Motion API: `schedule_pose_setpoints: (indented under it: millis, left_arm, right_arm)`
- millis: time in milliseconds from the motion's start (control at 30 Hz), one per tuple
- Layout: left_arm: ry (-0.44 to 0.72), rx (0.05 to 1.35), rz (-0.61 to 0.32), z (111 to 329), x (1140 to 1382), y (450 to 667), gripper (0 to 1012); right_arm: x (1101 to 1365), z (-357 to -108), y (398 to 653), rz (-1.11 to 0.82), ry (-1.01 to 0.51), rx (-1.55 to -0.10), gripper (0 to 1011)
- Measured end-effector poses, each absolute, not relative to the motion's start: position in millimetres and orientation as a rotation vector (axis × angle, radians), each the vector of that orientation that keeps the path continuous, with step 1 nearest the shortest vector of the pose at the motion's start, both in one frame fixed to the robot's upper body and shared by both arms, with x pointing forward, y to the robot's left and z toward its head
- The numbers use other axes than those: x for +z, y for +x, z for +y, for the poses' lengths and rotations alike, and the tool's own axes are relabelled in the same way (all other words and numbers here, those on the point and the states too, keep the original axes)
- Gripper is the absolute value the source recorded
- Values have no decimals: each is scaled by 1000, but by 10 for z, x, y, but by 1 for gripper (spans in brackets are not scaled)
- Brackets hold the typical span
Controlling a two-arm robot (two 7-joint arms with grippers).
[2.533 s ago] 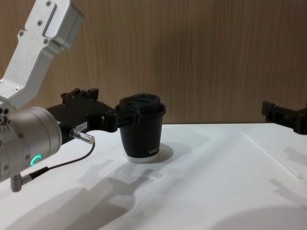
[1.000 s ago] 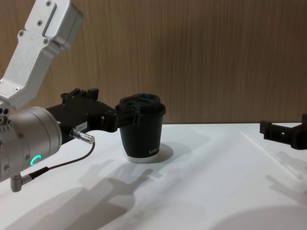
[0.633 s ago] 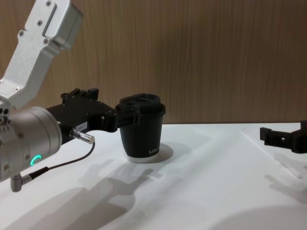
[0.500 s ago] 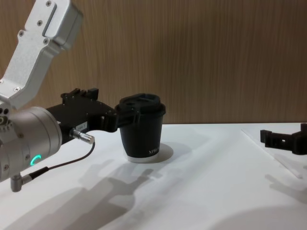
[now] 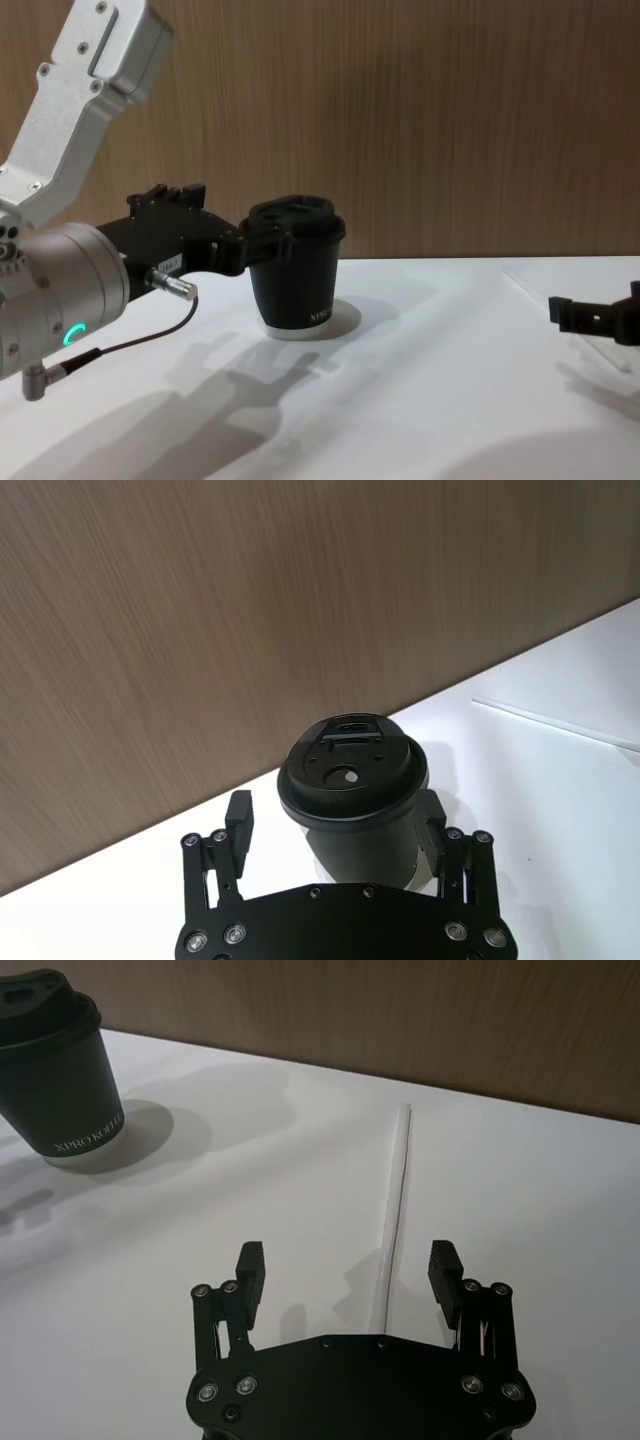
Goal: Pick up the straw with one hand, pass it to the other hand, and insert it into the cup.
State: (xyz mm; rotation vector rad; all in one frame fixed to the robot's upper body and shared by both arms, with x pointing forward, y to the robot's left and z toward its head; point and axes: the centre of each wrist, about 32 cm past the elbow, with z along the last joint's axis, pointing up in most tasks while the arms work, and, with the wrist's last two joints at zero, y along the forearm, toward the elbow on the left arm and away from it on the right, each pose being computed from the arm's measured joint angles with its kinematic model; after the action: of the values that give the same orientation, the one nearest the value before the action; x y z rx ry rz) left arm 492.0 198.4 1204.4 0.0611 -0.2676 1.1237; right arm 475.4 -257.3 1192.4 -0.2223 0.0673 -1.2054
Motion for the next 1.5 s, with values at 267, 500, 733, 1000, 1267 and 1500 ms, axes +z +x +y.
schedule_pose_setpoints:
  millis: [267, 500, 733, 1000, 1267, 1500]
  left_arm:
    - [61, 1124, -268, 1984, 12044, 4920, 1000]
    - [61, 1124, -268, 1984, 12044, 4920, 1000]
    - [61, 1124, -268, 1984, 12044, 4920, 1000]
    - [61, 1124, -268, 1984, 12044, 4920, 1000]
    - [61, 1124, -268, 1984, 12044, 4920, 1000]
    - [61, 1124, -268, 1984, 12044, 4920, 1000]
  right_arm:
    - [11849, -2602, 4808, 69, -242, -1212, 1001]
    - [11792, -2621, 4857, 68, -252, -1211, 1001]
    - [11760, -2633, 4901, 68, -257, -1206, 1001]
    - [11742, -2649, 4937, 74, -261, -1205, 1001]
    - [11719, -2662, 4958, 85, -267, -1207, 1001]
    - [11698, -2669, 4974, 94, -274, -1207, 1001]
